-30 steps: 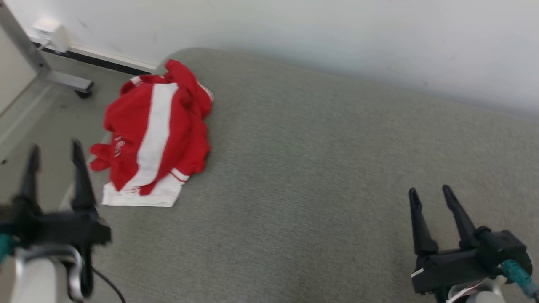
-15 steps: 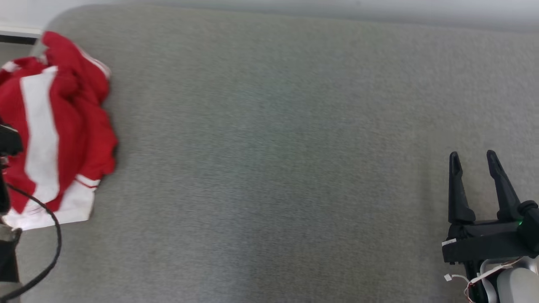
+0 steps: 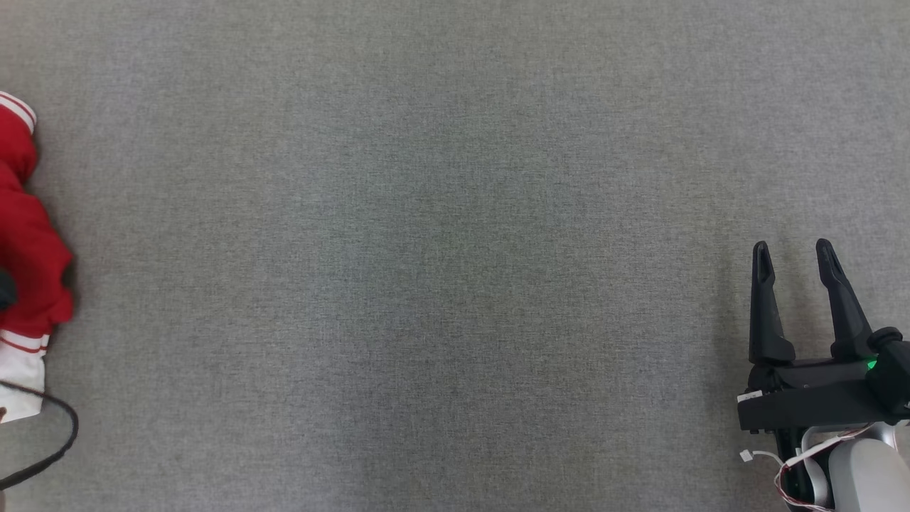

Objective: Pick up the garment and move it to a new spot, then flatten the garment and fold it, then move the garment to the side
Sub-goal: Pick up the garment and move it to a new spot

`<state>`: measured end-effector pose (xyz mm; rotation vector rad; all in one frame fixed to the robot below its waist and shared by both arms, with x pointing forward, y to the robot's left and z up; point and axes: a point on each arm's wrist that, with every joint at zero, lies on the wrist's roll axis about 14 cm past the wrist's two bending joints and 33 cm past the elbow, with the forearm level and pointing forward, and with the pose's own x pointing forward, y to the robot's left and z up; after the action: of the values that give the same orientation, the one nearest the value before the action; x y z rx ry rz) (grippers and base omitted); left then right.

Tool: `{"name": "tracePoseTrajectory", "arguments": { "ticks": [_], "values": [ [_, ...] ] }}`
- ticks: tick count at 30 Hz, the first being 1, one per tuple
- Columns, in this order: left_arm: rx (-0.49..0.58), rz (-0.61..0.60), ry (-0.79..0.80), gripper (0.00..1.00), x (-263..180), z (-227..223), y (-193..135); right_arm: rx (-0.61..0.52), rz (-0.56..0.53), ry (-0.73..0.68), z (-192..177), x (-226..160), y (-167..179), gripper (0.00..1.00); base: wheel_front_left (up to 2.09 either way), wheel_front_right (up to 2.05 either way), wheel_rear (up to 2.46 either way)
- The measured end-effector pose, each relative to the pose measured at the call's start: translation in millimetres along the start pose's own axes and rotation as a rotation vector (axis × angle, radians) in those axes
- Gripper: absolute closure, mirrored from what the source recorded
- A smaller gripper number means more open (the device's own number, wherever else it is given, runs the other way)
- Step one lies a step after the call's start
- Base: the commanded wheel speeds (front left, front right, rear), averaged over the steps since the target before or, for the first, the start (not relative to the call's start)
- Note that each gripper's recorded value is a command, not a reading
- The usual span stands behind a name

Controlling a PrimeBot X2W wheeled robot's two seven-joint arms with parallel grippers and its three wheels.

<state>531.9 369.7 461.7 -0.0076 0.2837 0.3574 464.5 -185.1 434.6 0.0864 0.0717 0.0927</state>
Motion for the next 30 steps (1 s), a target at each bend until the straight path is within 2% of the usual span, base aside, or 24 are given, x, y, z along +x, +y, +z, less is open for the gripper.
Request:
{"name": "tracePoseTrajectory", "arguments": {
  "ticks": [3,7,8,9,11,15,18,22,26,30],
  "values": [
    [-0.027,0.017,0.164,0.00,1,-35,2,-0.002,-0.012,0.003,-2,-1,-4,0.00,0.00,0.00,0.00],
    [-0.032,0.032,0.268,0.00,-3,-52,6,-0.002,-0.011,-0.010,3,-1,-4,0.00,0.00,0.00,0.00],
    [-0.030,0.032,0.284,0.60,-4,-55,6,-0.002,-0.011,-0.012,4,-1,-3,0.00,0.00,0.00,0.00],
    [-0.032,0.031,0.285,1.00,-4,-55,5,-0.001,-0.011,-0.013,4,-1,-3,0.00,0.00,0.00,0.00],
    [-0.034,0.031,0.270,1.00,-3,-53,5,0.000,-0.011,-0.015,5,-2,-3,0.00,0.00,0.00,0.00],
    [-0.017,0.033,0.113,1.00,-1,-18,8,0.006,-0.014,-0.024,9,-5,-2,0.00,0.00,0.00,0.00],
    [0.006,0.007,-0.014,1.00,-3,15,5,0.020,-0.014,-0.034,13,-7,1,0.00,0.00,0.00,0.00],
    [0.019,-0.034,-0.237,1.00,-13,82,-1,0.041,-0.003,-0.049,19,-11,9,0.00,0.00,0.00,0.00],
    [0.031,-0.111,-0.428,1.00,-33,146,-22,0.060,-0.002,-0.068,28,-17,13,0.00,0.00,0.00,0.00],
    [0.037,-0.239,-0.599,1.00,-62,212,-70,0.079,-0.014,-0.087,36,-26,13,0.00,0.00,0.00,0.00]
  ]
}}
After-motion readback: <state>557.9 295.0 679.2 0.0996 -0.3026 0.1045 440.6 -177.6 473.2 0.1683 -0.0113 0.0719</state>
